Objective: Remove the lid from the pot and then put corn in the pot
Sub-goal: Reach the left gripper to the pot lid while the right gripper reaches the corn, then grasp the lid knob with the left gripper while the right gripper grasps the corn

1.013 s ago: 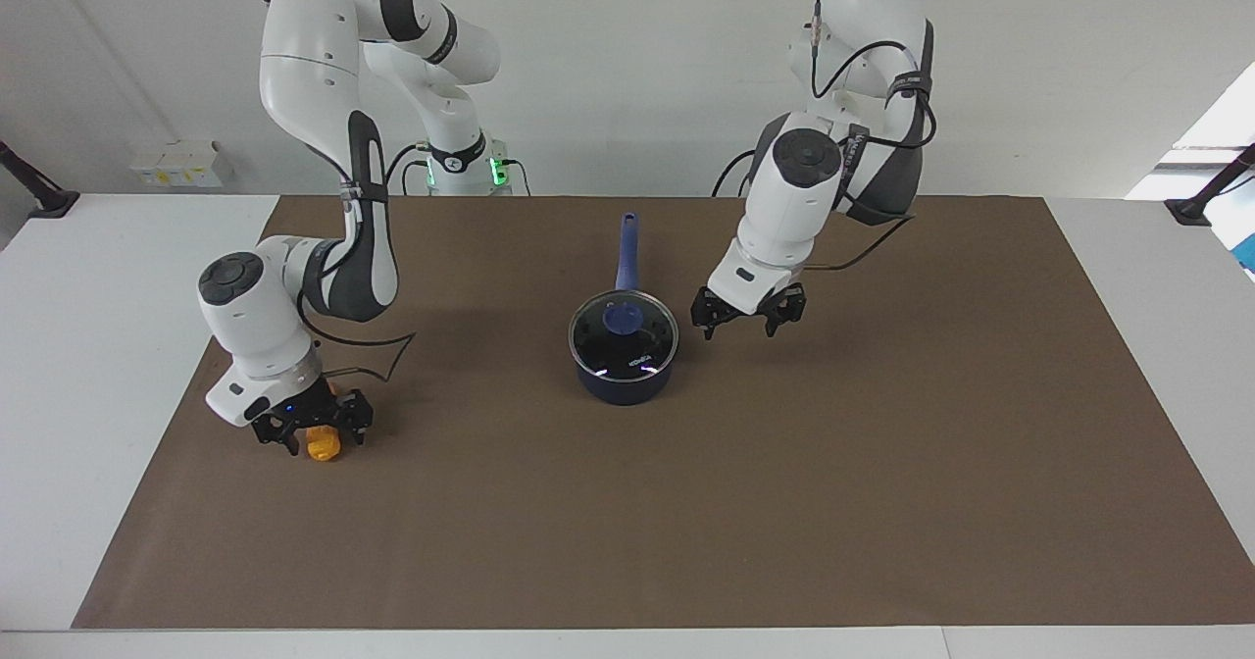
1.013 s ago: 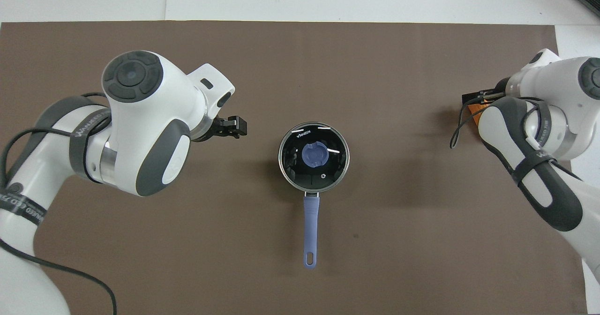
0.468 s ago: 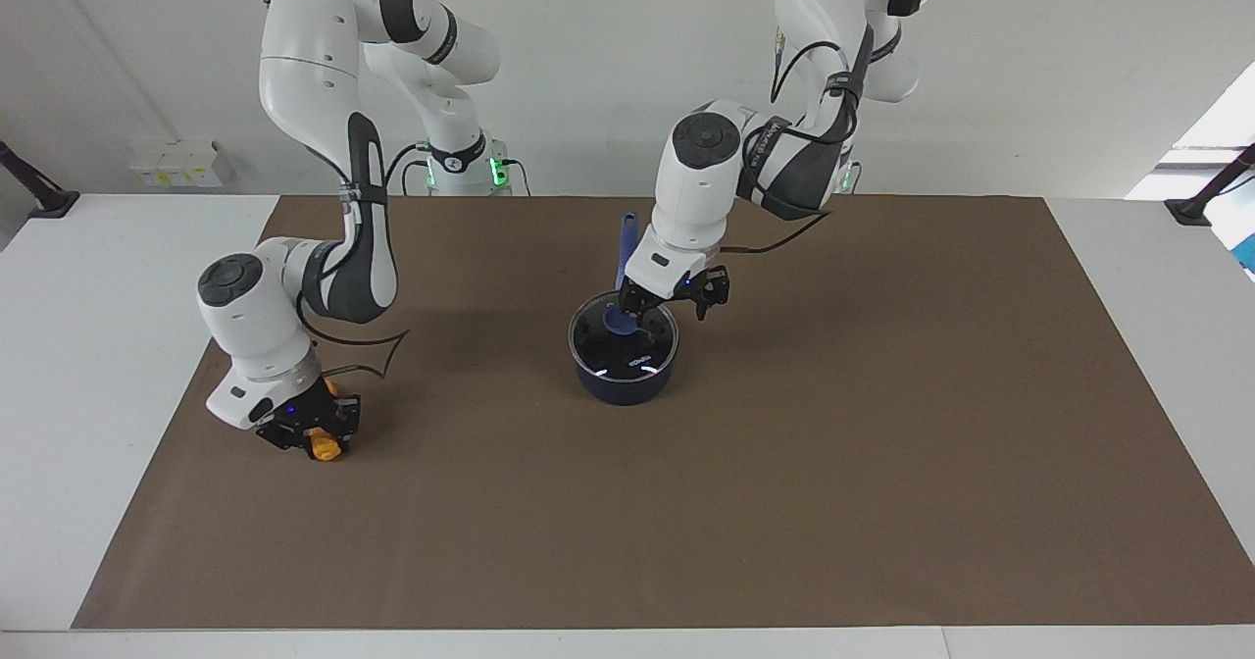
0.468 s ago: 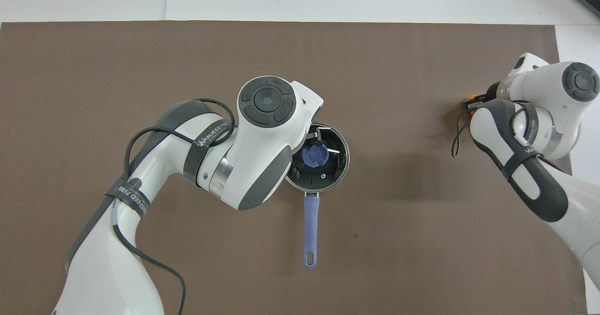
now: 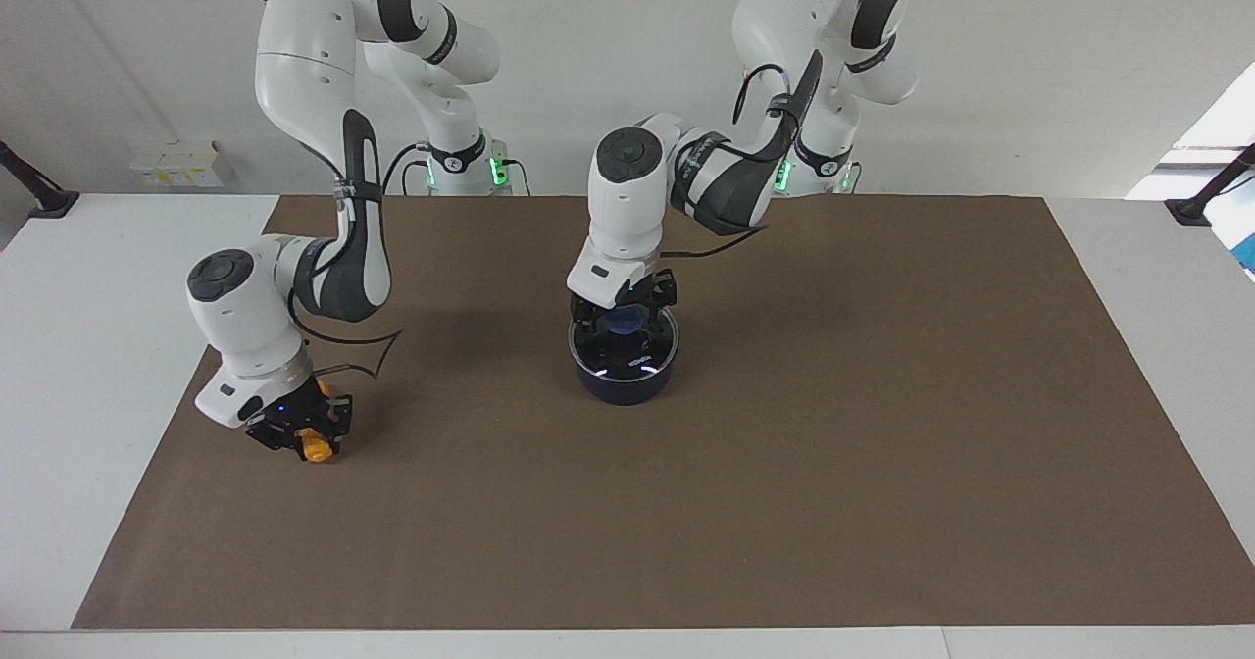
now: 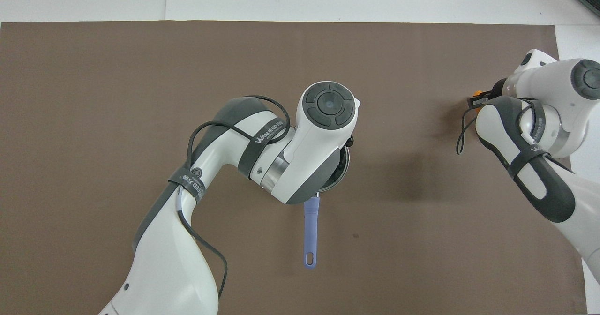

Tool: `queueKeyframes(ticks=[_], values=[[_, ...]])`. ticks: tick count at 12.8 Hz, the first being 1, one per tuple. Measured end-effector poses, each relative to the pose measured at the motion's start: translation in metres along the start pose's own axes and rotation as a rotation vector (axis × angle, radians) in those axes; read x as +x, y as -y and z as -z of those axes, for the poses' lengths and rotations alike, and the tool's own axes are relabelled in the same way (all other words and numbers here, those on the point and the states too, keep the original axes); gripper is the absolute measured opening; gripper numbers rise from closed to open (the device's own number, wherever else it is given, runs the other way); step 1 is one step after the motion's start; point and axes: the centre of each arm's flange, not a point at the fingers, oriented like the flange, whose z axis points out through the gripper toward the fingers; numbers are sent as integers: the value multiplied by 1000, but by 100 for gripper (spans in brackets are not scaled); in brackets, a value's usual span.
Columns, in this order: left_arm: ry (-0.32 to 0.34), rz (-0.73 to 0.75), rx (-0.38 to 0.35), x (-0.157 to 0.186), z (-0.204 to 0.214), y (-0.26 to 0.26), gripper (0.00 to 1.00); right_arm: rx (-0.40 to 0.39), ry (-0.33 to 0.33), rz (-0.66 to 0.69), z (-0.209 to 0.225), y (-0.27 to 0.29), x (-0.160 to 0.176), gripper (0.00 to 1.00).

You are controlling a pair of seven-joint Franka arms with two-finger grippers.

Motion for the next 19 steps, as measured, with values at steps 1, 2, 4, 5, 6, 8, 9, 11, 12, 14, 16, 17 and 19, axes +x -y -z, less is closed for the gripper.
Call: queueKeyframes(ticks=[1, 2, 4, 5, 6, 8, 9, 11, 12, 14, 16, 17, 19], values=[[0, 2, 5, 3, -2, 0, 100, 7, 5, 0, 18, 0, 2, 43], [0, 4, 9, 4, -1, 0, 100, 16, 13, 0, 38, 0, 2, 43], [-5, 7, 10, 7, 0, 2, 98, 35, 26, 0, 80, 2, 0, 43], [-6, 8, 10, 7, 1, 2, 98, 44, 34, 1, 100, 3, -3, 43], [-3, 7, 12, 6, -1, 2, 98, 54, 46, 2, 117, 5, -5, 43], [2, 4, 16, 3, -9, 2, 94, 72, 67, 4, 143, 7, -10, 43], [2, 1, 16, 2, -13, 3, 93, 77, 73, 5, 154, 8, -12, 43], [1, -8, 14, -1, -11, 6, 85, 83, 77, 6, 169, 10, -15, 43], [0, -9, 12, -2, -9, 8, 77, 84, 77, 6, 171, 10, -15, 43], [-2, -11, 10, -5, -6, 10, 70, 85, 79, 6, 170, 10, -16, 43], [0, -11, 12, -5, -8, 10, 65, 86, 81, 6, 170, 10, -16, 43], [2, -11, 13, -5, -10, 11, 57, 88, 86, 6, 170, 10, -16, 43], [2, -7, 5, -5, -7, 11, 44, 95, 96, 8, 175, 12, -18, 43]])
